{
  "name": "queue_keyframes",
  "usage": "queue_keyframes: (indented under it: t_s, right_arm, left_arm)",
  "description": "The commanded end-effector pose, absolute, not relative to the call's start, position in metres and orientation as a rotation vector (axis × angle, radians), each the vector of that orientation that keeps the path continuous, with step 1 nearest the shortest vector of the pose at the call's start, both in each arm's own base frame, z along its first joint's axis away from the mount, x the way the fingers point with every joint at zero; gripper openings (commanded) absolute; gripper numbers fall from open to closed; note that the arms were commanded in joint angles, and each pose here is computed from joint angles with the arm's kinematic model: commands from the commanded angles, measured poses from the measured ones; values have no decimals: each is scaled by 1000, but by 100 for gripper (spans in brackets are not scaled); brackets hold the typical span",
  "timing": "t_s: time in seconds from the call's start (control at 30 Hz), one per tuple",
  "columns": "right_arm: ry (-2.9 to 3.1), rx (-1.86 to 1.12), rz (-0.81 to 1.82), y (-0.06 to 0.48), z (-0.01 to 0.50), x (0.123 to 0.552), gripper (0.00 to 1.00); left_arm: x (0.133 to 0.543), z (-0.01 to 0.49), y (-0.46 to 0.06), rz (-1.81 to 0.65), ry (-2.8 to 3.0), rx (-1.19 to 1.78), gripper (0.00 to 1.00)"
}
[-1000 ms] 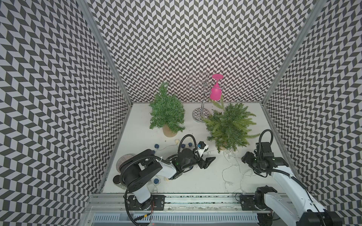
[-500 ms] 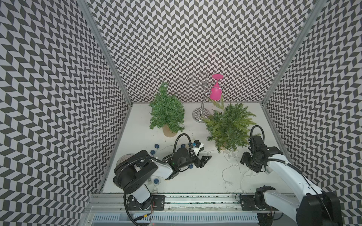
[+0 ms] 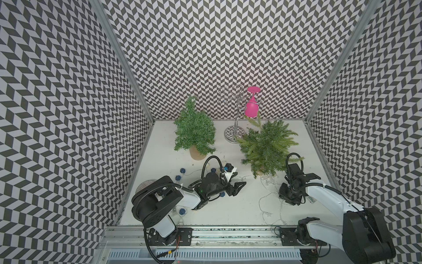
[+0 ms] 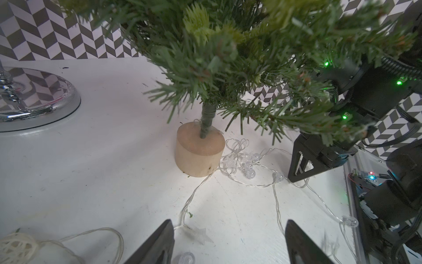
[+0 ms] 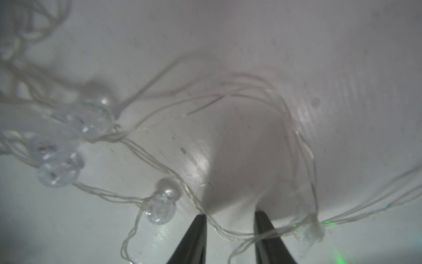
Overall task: Wrap string light around the christmas tree
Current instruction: Pick up the light string from the center of the board.
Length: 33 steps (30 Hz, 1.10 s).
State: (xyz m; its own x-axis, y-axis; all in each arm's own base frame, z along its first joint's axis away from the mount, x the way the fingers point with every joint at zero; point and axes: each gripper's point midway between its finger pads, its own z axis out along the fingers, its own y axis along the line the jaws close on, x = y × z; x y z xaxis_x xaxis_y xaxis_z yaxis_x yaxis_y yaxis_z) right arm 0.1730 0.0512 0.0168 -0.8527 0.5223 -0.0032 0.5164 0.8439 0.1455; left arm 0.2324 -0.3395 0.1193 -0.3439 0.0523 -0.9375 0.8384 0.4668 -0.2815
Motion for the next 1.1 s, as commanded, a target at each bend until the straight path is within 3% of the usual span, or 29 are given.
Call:
queue_keyframes:
  t_s: [0.0, 0.13, 0.43, 0.57, 0.8, 0.93, 1.07]
  right_arm:
    - [2886, 809, 234, 51, 23, 194, 2]
    - [2693, 770, 348, 57, 52, 231, 0]
    - [2274, 692, 522, 50, 130, 255, 0]
    - [2158, 608, 516, 44, 170, 253, 0]
    - [2003, 417, 620, 57, 217, 236, 0]
    - [2012, 321, 721, 75, 212, 232, 0]
    - [2018, 214, 845, 97, 210, 226, 0]
  left_arm:
    - [233, 124, -336, -1025, 1724, 745, 75]
    - [227, 133, -335, -1058, 1691, 754, 73]
    - [178, 162, -341, -1048, 1534, 852, 67]
    - [143, 189, -354, -1087, 1419, 913, 67]
    - [117, 205, -379, -1026, 1395, 909, 69]
    - [116, 208, -403, -1027, 1407, 856, 75]
    - [117, 205, -427, -955, 1418, 834, 75]
